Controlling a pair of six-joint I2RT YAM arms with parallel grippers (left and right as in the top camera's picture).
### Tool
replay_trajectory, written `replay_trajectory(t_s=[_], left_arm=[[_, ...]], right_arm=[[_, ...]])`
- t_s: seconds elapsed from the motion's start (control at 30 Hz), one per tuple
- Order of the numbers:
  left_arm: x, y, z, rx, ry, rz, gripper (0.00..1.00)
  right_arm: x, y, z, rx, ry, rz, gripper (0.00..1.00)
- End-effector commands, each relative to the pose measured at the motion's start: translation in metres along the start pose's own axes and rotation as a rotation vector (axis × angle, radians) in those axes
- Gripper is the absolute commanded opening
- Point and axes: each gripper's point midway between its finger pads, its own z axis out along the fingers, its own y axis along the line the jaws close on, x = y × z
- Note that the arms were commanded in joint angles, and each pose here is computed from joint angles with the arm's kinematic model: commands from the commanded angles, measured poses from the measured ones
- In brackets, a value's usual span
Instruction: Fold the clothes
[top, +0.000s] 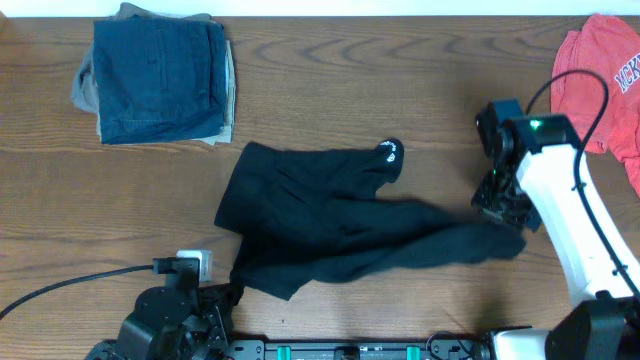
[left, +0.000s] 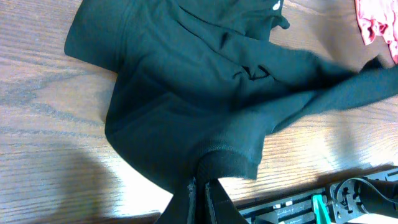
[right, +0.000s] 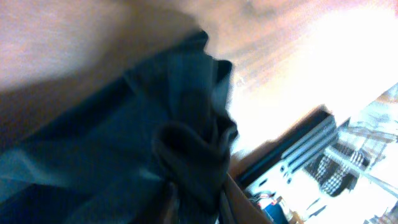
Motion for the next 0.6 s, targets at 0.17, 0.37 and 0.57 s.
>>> replay_trajectory(t_s=[0.17, 0.37, 0.57], left_arm=[[-0.004, -0.001, -0.005, 0.003, -0.025, -0.003, 0.06], [-0.004, -0.001, -0.005, 0.004, -0.025, -0.003, 0.06], [-0.005, -0.001, -0.005, 0.004, -0.028, -0.003, 0.06]], right_arm=[[0.005, -0.022, 0.020, 0.028, 0.028, 0.120, 0.99], [0.005, 0.012, 0.017, -0.167, 0.072, -0.005, 0.99], [0.026, 0.065, -0.002, -0.452, 0.127, -0.300, 0.99]])
